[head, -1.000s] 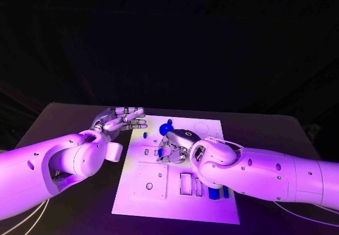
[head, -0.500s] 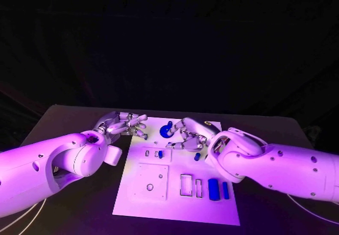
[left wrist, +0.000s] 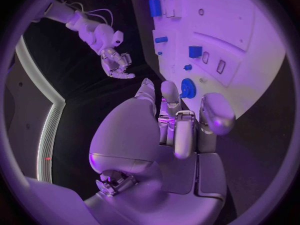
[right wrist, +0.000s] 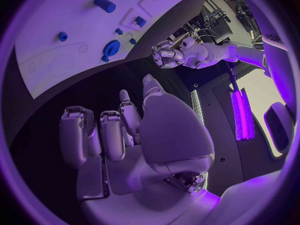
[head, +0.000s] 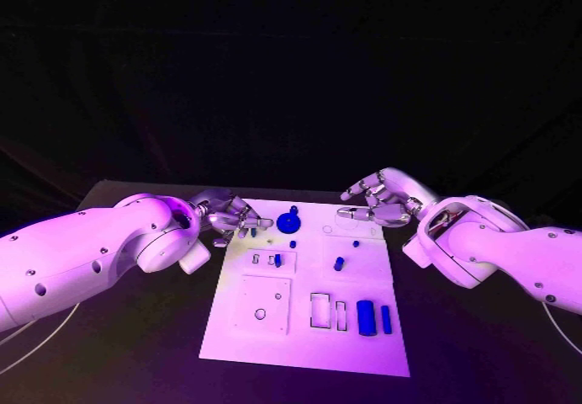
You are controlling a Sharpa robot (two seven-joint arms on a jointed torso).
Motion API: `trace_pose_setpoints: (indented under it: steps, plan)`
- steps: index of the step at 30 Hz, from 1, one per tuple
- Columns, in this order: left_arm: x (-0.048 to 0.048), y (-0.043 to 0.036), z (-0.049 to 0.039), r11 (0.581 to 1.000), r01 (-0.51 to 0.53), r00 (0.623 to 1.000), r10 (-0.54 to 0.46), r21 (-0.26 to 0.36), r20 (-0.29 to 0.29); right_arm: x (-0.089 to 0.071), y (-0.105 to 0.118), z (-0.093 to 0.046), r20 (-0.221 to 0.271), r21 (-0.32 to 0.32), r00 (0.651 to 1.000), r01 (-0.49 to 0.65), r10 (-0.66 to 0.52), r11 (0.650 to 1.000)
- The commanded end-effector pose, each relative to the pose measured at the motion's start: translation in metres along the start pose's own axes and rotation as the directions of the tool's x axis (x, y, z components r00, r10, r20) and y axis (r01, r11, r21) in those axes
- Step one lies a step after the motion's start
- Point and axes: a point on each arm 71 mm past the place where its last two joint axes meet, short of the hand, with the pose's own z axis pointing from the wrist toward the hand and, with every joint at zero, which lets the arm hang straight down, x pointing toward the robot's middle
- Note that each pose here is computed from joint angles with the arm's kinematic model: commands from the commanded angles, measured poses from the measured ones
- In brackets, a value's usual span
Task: Assemble the parts on the task board
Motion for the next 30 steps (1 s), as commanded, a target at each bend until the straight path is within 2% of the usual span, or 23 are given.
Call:
trace_pose_setpoints:
  steps: [1,8,14,21,30]
  plan:
    - [0.0015,0.0026,0.0051,0.946,-0.267,0.963,0.257,-0.184,-0.076,-0.002,-0.004,-0.002,-0.015,0.016,0.999,-0.046,0.046,0.999]
    - [0.0091,-0.012,0.0194,0.888,-0.377,0.926,0.353,-0.264,-0.136,-0.007,-0.01,-0.004,-0.002,0.041,0.999,-0.04,0.04,0.998]
    - [0.0165,-0.0239,0.0315,0.85,-0.431,0.902,0.4,-0.304,-0.161,-0.01,-0.013,-0.005,0.012,0.056,0.999,-0.033,0.032,0.998]
    - [0.0238,-0.0308,0.0402,0.833,-0.455,0.891,0.418,-0.316,-0.18,-0.01,-0.015,-0.005,0.016,0.064,0.999,-0.03,0.029,0.998]
    - [0.0328,-0.0355,0.0506,0.821,-0.474,0.88,0.429,-0.318,-0.203,-0.01,-0.015,-0.005,0.017,0.067,0.999,-0.029,0.028,0.997]
